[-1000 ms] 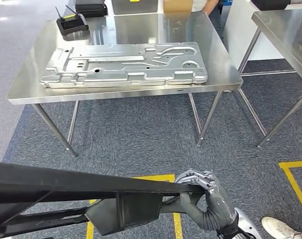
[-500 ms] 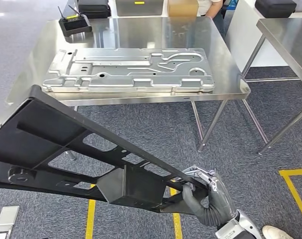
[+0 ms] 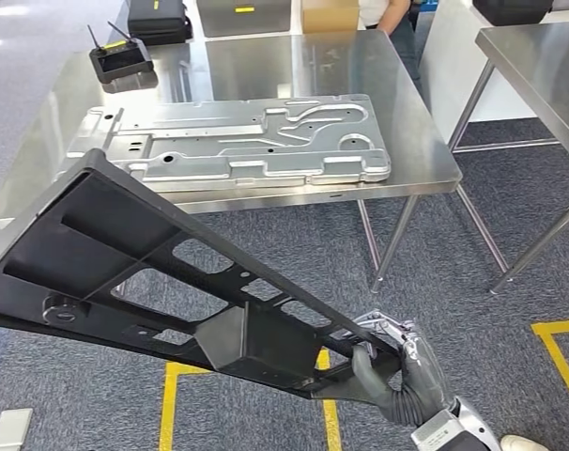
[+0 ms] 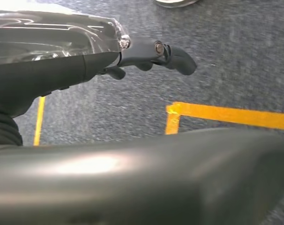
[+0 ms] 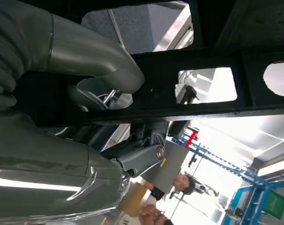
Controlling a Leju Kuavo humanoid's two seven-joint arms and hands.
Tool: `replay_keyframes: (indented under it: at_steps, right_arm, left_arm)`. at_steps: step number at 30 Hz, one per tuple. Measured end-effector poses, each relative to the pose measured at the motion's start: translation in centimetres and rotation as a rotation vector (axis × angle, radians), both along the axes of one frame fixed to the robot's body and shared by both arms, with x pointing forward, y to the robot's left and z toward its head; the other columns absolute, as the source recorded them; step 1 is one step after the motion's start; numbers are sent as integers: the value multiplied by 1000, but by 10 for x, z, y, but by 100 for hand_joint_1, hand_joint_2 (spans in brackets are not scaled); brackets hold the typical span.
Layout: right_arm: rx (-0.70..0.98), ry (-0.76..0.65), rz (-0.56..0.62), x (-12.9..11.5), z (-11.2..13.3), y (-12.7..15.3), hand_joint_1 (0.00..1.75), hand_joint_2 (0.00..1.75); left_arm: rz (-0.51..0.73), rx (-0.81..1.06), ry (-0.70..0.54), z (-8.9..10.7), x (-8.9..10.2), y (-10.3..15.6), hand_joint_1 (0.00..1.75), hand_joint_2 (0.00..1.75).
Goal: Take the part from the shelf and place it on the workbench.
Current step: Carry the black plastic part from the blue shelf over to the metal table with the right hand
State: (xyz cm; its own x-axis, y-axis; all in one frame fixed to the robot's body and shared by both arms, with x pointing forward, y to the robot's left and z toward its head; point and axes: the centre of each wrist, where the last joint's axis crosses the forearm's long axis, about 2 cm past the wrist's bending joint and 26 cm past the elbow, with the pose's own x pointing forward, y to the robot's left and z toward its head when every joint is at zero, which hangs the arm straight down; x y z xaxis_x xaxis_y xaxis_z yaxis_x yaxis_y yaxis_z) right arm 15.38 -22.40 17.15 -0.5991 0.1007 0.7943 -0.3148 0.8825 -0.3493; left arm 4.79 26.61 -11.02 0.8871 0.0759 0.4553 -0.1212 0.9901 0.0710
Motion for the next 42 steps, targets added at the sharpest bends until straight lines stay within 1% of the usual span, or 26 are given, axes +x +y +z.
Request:
replay_keyframes:
  at_steps: [10, 15, 20, 24, 30, 42]
  right_arm:
    - [-15, -11, -13, 2, 2, -5, 175, 175]
    - [-54, -14, -44, 3, 2, -17, 175, 175]
    - [-87, -24, -87, 3, 7, -32, 175, 175]
    - [-92, -31, -108, 1, 10, -38, 175, 175]
    - [-98, -27, -117, -1, 10, -41, 175, 175]
    - [-112, -47, -122, 2, 14, -44, 175, 175]
  left_arm:
    - [4, 3, -5, 0, 1, 5, 0, 175]
    - [8, -1, -2, 0, 0, 5, 0, 175]
    - [10, -6, -6, 0, 2, 3, 0, 175]
    - [10, -10, -10, 0, 4, 3, 0, 175]
    - [12, -13, 0, 0, -1, 2, 0, 175]
    - [13, -15, -10, 0, 1, 2, 0, 175]
